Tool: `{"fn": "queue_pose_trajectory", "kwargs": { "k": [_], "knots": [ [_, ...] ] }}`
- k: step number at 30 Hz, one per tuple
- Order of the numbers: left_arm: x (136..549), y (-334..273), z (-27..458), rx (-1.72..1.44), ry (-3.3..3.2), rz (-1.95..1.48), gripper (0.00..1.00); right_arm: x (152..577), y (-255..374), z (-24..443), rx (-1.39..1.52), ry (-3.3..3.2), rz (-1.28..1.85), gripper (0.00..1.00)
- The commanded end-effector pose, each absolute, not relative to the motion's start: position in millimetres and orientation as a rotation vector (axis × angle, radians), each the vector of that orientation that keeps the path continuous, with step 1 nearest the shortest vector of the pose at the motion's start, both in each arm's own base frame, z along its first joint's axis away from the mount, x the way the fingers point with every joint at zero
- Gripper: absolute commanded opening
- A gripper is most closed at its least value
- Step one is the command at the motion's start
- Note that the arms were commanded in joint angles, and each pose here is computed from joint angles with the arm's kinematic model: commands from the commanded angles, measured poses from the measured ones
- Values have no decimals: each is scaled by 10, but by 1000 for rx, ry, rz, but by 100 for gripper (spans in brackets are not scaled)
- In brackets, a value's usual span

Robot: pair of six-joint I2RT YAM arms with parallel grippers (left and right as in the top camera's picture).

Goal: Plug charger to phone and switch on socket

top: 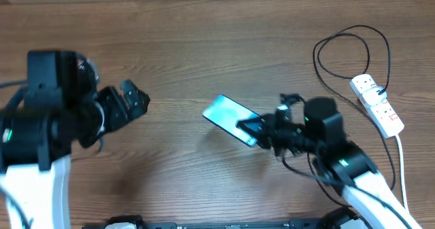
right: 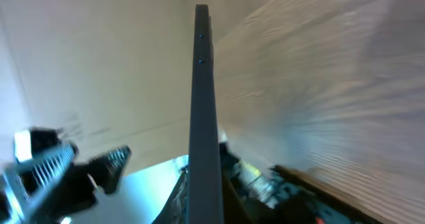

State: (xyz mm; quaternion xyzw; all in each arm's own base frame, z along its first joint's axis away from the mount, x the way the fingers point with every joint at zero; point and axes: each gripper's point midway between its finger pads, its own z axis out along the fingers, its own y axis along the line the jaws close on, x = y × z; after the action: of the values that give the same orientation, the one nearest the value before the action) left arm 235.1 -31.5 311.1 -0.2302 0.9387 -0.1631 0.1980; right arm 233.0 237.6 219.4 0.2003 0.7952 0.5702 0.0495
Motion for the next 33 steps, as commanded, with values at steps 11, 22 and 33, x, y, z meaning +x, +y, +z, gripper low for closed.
{"fn": "queue_pose_trajectory", "kwargs": {
  "k": [11,22,33],
  "knots": [
    [1547,-205,3268,-806,2375,-457,100,2232,3009,1970,495,2609,2042,4],
    [2065,-1001,2897,-830,2365,-1198,100,2548,3021,2095,502,2409,1970,4],
    [2218,-1180,2301,-1074,2411,-1433,98,2565,3169,2245,447,2302,1970,4]
  ]
}}
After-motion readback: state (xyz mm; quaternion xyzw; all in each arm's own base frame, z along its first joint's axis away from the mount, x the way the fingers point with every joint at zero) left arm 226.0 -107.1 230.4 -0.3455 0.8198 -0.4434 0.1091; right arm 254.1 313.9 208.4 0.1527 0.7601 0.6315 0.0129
